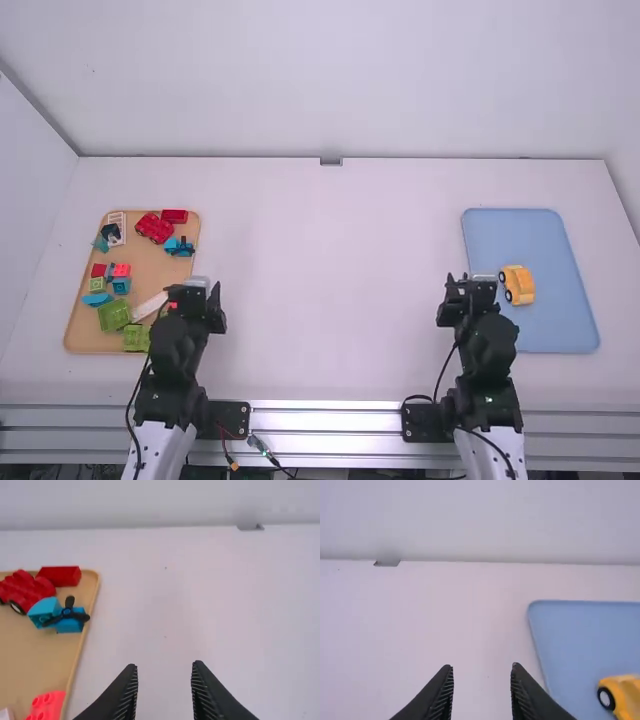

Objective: Assemble lego blocks to make yellow taxi

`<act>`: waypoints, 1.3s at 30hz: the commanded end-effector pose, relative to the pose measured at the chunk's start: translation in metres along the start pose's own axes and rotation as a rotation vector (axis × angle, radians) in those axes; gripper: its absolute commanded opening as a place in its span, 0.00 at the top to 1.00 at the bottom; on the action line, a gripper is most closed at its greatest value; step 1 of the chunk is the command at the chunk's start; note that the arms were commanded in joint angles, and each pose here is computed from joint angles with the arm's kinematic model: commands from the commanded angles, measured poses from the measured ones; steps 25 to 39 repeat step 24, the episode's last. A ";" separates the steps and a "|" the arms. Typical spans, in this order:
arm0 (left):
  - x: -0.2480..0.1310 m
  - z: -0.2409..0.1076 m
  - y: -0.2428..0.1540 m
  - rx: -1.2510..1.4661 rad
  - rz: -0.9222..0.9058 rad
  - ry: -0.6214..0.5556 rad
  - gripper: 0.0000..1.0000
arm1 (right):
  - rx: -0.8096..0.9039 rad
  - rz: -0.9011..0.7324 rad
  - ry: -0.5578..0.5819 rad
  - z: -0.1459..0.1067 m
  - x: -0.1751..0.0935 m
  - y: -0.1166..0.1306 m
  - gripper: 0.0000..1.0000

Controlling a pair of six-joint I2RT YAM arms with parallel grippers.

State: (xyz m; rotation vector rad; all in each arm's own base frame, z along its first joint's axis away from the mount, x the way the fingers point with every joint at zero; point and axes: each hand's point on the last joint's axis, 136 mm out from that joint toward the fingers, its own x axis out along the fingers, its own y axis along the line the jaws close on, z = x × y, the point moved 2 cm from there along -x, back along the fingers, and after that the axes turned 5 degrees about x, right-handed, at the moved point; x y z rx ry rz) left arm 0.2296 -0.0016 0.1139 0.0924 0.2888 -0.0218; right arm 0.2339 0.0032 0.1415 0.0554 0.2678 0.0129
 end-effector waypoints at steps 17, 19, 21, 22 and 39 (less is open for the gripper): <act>-0.014 0.033 0.005 -0.006 0.025 -0.183 0.97 | 0.031 0.007 -0.162 0.006 -0.010 0.000 0.96; -0.014 0.033 0.005 -0.006 0.025 -0.183 0.98 | 0.031 0.007 -0.162 0.006 -0.010 0.000 0.98; -0.014 0.033 0.005 -0.006 0.025 -0.183 1.00 | 0.031 0.007 -0.162 0.006 -0.010 0.000 1.00; -0.014 0.033 0.005 -0.006 0.025 -0.183 1.00 | 0.031 0.007 -0.162 0.006 -0.010 0.000 1.00; -0.014 0.033 0.005 -0.006 0.025 -0.183 1.00 | 0.031 0.007 -0.162 0.006 -0.010 0.000 1.00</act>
